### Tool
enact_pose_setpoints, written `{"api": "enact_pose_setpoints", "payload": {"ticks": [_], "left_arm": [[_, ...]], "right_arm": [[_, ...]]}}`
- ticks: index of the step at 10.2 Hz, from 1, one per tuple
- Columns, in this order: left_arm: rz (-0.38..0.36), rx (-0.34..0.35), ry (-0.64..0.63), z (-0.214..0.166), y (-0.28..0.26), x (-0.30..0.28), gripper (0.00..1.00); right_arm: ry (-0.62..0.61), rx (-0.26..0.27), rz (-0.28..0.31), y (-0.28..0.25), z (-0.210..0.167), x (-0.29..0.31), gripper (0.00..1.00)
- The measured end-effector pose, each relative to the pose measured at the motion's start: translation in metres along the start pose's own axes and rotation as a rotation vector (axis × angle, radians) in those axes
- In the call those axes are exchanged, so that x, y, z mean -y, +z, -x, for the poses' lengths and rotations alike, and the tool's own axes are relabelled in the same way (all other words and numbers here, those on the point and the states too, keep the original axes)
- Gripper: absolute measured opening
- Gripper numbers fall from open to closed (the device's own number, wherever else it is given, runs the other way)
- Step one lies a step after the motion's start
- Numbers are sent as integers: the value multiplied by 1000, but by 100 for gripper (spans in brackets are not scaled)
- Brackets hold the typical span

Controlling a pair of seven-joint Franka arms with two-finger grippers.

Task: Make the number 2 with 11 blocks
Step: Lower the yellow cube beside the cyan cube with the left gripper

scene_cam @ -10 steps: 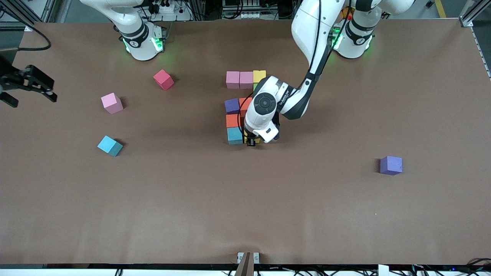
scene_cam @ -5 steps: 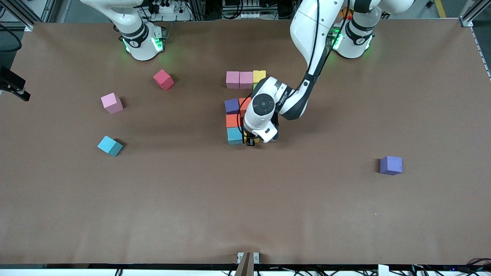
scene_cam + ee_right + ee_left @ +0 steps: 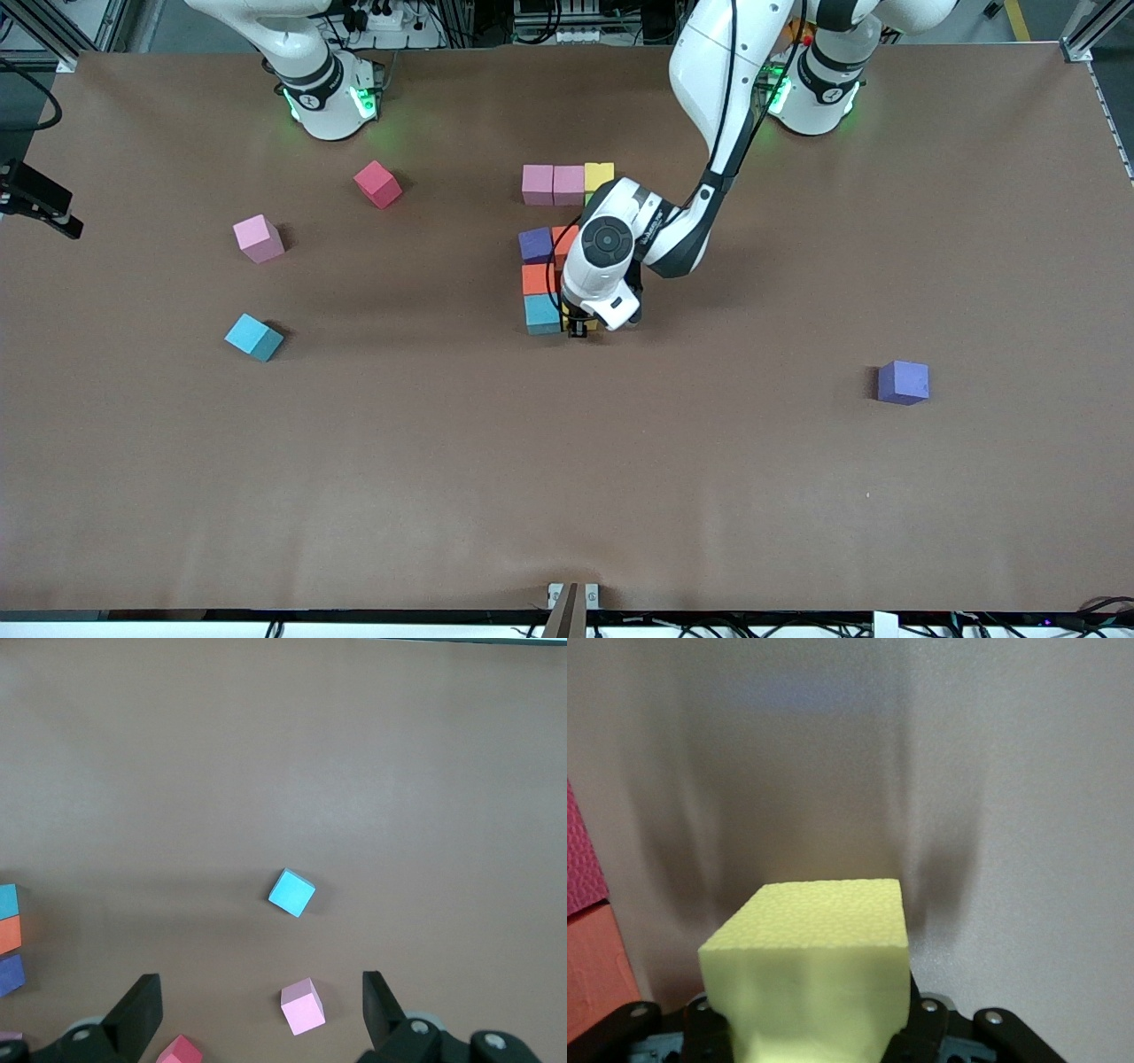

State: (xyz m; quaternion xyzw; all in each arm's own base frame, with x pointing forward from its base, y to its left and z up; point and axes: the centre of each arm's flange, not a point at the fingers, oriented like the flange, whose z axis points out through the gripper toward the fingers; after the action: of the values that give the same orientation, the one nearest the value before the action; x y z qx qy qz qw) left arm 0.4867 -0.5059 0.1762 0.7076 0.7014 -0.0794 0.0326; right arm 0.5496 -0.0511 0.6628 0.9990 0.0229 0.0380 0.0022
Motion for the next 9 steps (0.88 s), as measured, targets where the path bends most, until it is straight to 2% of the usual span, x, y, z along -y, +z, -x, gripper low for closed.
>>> {"api": "enact_pose_setpoints", "payload": {"ticks": [5, 6, 7, 8, 9], "left_arm": [[2, 2, 8, 5, 1, -2, 59], [5, -8, 20, 5, 3, -1, 67], [8, -22, 35, 5, 8, 0, 85], [9, -29, 41, 5, 11, 0, 96], [10, -31, 42, 4, 12, -1, 100]], "right_arm": [[14, 0, -1, 0, 0, 0, 100], [14, 0, -1, 0, 0, 0, 100], [13, 0, -2, 0, 0, 1, 100], [11, 2, -2, 1, -1, 2, 100], [8, 6, -3, 3, -2, 3, 100]]}}
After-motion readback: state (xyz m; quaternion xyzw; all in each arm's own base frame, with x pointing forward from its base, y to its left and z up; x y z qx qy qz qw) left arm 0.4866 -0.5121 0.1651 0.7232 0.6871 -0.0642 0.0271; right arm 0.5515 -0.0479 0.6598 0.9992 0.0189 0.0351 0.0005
